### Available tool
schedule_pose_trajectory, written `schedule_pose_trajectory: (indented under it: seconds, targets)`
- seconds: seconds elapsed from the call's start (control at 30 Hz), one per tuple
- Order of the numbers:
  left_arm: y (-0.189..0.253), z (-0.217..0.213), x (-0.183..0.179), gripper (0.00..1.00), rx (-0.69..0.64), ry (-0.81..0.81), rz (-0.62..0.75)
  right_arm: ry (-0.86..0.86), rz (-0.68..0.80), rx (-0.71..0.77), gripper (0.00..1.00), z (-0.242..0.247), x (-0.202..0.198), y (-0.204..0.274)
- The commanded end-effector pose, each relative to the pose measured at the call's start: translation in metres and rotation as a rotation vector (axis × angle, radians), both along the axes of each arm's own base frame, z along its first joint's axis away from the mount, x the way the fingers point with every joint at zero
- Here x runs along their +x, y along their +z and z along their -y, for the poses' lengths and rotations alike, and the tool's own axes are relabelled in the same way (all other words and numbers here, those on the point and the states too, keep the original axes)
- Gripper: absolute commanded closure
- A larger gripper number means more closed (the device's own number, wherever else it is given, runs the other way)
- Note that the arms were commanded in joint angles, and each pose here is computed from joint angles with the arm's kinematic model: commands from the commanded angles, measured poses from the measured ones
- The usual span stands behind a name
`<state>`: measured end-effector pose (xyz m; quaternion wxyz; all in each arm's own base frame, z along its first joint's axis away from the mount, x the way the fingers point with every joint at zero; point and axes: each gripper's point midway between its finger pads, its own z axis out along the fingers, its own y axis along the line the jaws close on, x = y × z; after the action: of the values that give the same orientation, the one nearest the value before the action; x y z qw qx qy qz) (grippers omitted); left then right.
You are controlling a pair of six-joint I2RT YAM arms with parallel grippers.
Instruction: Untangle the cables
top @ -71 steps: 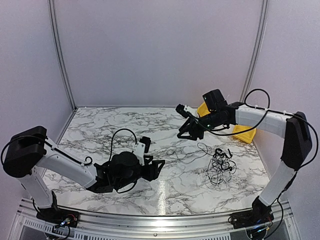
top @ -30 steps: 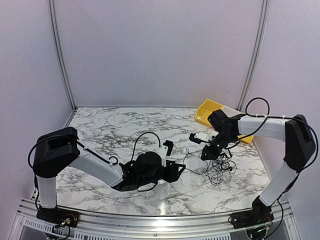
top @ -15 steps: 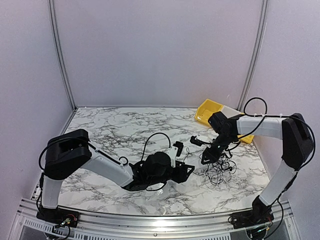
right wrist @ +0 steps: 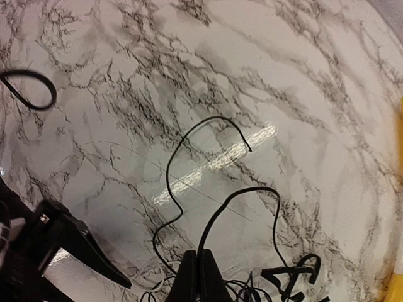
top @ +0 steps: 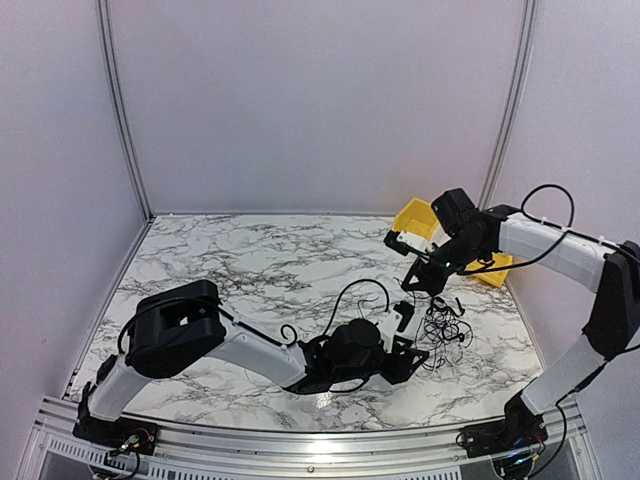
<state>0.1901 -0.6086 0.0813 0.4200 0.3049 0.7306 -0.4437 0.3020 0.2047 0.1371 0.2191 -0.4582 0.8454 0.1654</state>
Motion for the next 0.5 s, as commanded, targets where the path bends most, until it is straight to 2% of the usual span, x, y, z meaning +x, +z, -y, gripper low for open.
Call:
schedule_pose_trajectory:
  seconds: [0.0,0.17,0.27,0.37,0.47]
  targets:
    - [0.009,0.03,-0.007,0.37,-0.027,-0.005,0.092,0.044,0.126,0.119,1.0,-0.009,-0.003,0.072]
    - [0.015,0.035,0.044,0.3,-0.059,0.28,0.172,0.113,0.121,0.173,1.0,-0.012,-0.026,0.099]
    - [0.017,0.044,0.061,0.27,-0.096,0.353,0.187,0.164,0.148,0.215,1.0,-0.014,-0.041,0.122]
    - [0.012,0.052,0.073,0.27,-0.138,0.385,0.139,0.21,0.244,0.254,1.0,-0.015,-0.048,0.156]
    - [-0.003,0.053,0.077,0.32,-0.161,0.402,0.043,0.257,0.387,0.301,1.0,-0.015,-0.054,0.203]
